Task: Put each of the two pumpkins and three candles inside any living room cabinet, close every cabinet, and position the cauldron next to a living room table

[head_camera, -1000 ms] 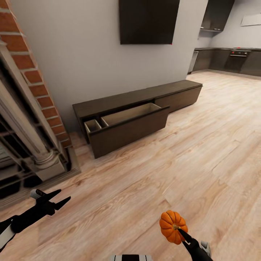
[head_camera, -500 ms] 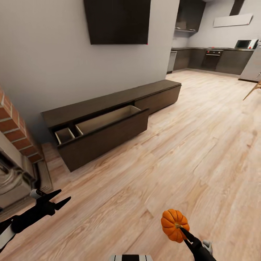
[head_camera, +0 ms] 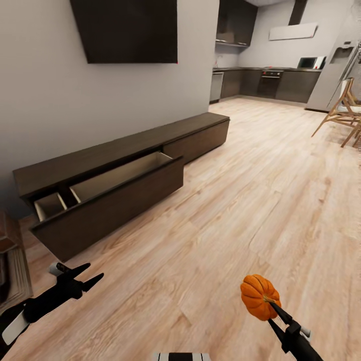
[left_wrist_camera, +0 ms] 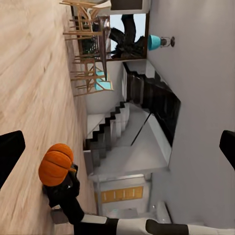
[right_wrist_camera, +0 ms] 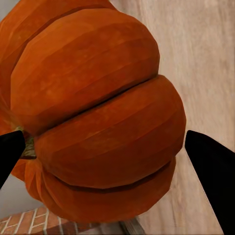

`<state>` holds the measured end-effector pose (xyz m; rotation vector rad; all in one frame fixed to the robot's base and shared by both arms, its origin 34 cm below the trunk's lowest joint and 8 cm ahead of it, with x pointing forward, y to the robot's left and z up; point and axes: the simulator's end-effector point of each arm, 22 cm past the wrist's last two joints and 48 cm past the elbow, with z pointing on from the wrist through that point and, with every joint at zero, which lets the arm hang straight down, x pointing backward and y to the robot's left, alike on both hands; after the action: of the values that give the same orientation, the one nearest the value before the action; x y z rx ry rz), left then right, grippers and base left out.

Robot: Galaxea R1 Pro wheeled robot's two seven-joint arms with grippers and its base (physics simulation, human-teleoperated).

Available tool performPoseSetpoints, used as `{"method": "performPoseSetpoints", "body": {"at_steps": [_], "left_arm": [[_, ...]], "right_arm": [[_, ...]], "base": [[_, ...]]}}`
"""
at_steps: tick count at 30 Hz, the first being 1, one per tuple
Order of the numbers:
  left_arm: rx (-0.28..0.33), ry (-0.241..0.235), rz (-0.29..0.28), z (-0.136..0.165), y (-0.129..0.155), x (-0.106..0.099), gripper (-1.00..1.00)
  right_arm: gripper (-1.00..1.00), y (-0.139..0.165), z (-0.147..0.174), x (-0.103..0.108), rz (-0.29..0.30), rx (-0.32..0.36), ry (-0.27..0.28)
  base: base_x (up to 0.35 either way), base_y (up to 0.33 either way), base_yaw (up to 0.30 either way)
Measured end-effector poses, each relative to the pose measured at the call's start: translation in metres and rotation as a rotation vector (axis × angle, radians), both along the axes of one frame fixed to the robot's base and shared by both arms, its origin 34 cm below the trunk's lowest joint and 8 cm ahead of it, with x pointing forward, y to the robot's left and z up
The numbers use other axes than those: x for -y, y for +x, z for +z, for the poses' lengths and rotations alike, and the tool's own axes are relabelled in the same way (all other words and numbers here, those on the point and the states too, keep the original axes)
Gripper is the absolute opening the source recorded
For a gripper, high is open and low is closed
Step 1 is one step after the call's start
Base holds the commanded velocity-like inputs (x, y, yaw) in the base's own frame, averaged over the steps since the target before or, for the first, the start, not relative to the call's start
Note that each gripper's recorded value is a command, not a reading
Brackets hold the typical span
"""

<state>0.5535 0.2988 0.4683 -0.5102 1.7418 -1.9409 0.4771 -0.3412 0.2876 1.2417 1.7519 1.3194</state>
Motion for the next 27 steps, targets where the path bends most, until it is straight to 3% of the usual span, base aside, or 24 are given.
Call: {"method": "performPoseSetpoints", "body": {"at_steps": [8, 14, 27], "left_arm": [[0.002, 0.000, 0.000, 0.001, 0.000, 0.000, 1.00], [0.004, 0.000, 0.000, 0.001, 0.000, 0.000, 1.00], [0.022, 0.000, 0.002, 0.008, 0.002, -0.001, 1.00]], "right_arm": [[-1.00, 0.003, 0.004, 0.000, 0.000, 0.014, 0.003], [-1.00, 0.036, 0.036, -0.018, 0.049, 0.140, 0.040], [-1.00, 0.043, 0.044, -0.016, 0.046, 0.163, 0.041]], "base": [[0.342, -0.007, -0.026], [0.322, 0.000, -0.001], [0.032, 0.000, 0.000]]}}
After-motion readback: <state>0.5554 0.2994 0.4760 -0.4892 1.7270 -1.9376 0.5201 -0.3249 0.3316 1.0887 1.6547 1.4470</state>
